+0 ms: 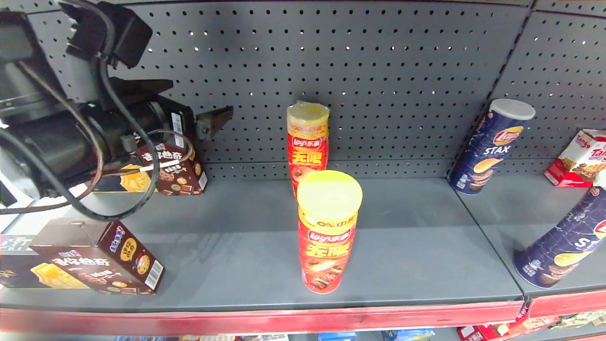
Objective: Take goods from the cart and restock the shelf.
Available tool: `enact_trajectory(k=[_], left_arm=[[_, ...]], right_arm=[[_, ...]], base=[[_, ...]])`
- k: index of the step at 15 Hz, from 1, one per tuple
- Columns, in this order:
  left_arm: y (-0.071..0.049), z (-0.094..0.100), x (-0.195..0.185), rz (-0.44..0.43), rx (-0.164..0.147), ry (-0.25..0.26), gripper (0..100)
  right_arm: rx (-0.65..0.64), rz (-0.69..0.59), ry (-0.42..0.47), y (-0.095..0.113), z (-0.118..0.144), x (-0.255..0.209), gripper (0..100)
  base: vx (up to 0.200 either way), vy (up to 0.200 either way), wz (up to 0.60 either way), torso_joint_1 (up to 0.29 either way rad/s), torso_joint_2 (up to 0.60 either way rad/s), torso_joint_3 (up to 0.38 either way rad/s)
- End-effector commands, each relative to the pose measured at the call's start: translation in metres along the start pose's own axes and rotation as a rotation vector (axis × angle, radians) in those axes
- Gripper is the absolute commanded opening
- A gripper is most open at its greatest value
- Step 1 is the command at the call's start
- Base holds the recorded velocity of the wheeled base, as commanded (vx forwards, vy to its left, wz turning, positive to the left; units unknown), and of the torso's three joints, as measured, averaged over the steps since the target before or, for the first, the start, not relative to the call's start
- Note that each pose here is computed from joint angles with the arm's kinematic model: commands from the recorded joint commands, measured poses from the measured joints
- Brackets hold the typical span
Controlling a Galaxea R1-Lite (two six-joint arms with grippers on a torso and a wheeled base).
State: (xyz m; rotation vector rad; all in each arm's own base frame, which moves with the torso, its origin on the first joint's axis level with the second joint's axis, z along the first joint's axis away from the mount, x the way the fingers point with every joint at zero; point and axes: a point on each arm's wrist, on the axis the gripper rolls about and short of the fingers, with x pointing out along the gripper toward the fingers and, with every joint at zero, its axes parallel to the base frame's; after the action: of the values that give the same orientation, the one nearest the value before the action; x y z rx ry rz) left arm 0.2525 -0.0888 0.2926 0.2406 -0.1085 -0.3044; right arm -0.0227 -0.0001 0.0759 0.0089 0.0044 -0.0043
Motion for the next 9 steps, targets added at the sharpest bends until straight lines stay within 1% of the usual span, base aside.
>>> enact_trajectory(k=[1, 2, 3, 4, 5, 6, 7, 8, 9], left_arm=[[0.002, -0.001, -0.025, 0.019, -0.004, -0.015, 100], [0.002, 0.001, -0.028, 0.024, -0.005, -0.034, 100], [0.002, 0.001, -0.029, 0.024, -0.006, -0.034, 100], [0.002, 0.000, -0.029, 0.023, -0.006, -0.033, 100], [0.001, -0.001, -0.031, 0.021, -0.006, -0.030, 100], [0.001, -0.002, -0.032, 0.022, -0.008, -0.035, 100], [0.001, -0.004, -0.032, 0.025, -0.007, -0.039, 100], [0.001, -0.004, -0.032, 0.027, -0.007, -0.048, 100], [0.000, -0.006, -0.032, 0.027, -0.008, -0.046, 100]], right_arm=[[0.089, -0.055, -0.098, -0.001, 0.062, -0.007, 100], [0.221, -0.083, -0.070, -0.001, 0.119, 0.008, 100], [0.242, -0.052, -0.067, 0.000, 0.142, 0.016, 100], [0.201, -0.006, -0.064, 0.000, 0.147, 0.017, 100], [0.056, 0.127, -0.031, 0.003, 0.157, 0.028, 100], [-0.008, 0.201, 0.003, 0.006, 0.161, 0.040, 100], [-0.047, 0.287, 0.038, 0.009, 0.165, 0.052, 100], [-0.080, 0.346, 0.046, 0.012, 0.170, 0.062, 100], [-0.110, 0.431, 0.070, 0.020, 0.178, 0.081, 100]], base=[[0.000, 0.000, 0.00, 0.000, 0.00, 0.000], [0.000, 0.000, 0.00, 0.000, 0.00, 0.000], [0.000, 0.000, 0.00, 0.000, 0.00, 0.000], [0.000, 0.000, 0.00, 0.000, 0.00, 0.000], [0.000, 0.000, 0.00, 0.000, 0.00, 0.000], [0.000, 0.000, 0.00, 0.000, 0.00, 0.000], [0.000, 0.000, 0.00, 0.000, 0.00, 0.000], [0.000, 0.000, 0.00, 0.000, 0.00, 0.000], [0.000, 0.000, 0.00, 0.000, 0.00, 0.000]])
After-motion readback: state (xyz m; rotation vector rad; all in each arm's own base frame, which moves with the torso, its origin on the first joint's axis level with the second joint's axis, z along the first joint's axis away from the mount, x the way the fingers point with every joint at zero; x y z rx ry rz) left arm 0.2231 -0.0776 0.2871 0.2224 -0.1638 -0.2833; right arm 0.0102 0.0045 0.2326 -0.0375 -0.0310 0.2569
